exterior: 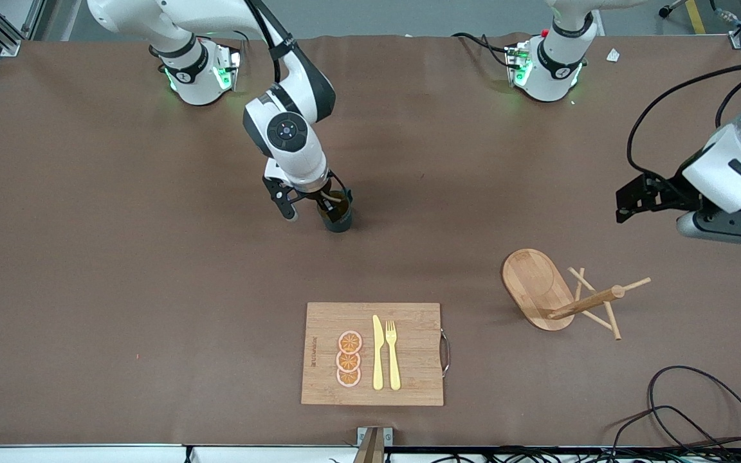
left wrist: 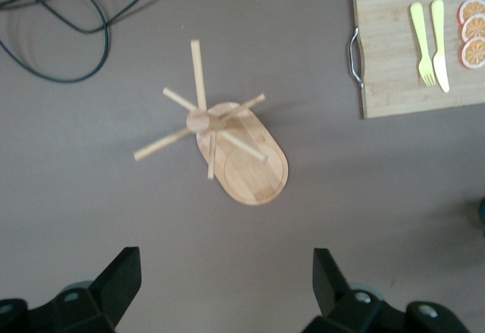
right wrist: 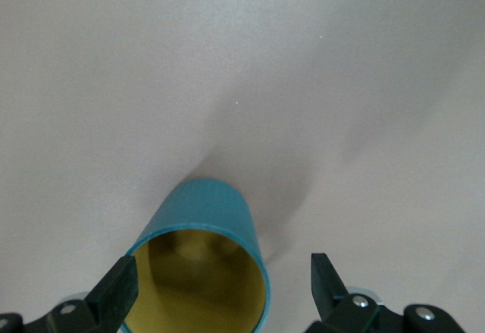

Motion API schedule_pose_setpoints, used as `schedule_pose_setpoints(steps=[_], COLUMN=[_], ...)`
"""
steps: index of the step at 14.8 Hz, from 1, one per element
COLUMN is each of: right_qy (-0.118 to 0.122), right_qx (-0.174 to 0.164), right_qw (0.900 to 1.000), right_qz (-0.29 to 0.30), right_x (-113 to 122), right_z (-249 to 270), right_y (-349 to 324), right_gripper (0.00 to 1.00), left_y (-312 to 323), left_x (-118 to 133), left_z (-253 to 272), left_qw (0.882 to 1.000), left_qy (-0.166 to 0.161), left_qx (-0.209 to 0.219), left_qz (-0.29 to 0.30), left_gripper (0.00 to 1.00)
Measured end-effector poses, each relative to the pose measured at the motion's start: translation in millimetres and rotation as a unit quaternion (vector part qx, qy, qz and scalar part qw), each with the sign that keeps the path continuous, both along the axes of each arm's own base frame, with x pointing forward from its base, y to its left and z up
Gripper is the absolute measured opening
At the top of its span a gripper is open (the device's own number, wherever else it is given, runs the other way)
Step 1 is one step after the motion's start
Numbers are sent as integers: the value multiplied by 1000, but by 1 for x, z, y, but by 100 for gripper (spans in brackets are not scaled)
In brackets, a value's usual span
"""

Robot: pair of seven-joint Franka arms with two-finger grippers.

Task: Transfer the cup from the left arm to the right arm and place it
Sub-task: 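Withdraw the left gripper to rest while the right gripper holds the mug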

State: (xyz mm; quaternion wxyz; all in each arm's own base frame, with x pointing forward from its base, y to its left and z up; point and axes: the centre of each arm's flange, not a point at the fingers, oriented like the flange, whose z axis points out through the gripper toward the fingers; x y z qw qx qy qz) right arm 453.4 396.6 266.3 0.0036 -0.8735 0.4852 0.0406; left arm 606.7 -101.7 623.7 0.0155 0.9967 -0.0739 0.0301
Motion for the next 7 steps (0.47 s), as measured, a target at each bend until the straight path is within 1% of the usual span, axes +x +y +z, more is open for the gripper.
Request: schedule_pose_setpoints(steps=[3,5,7], right_qy=[5,7,10], right_qx=[-3,-5,-7], right_qw=[1000,1000,1000], right_qz=[1,2,1], right_x=[-1,-2,-5], right_z=[0,0,0], right_y=[0,0,2], right_gripper=[100,100,100], left_y=[25,45,53], left_x=[-19,-29,-37], left_z=[7,11,13], left_qw=[1000,1000,1000], left_qy=[13,13,14], left_qx=[5,9,10], left_qz=[-6,-3,3], left_gripper=[100,100,100])
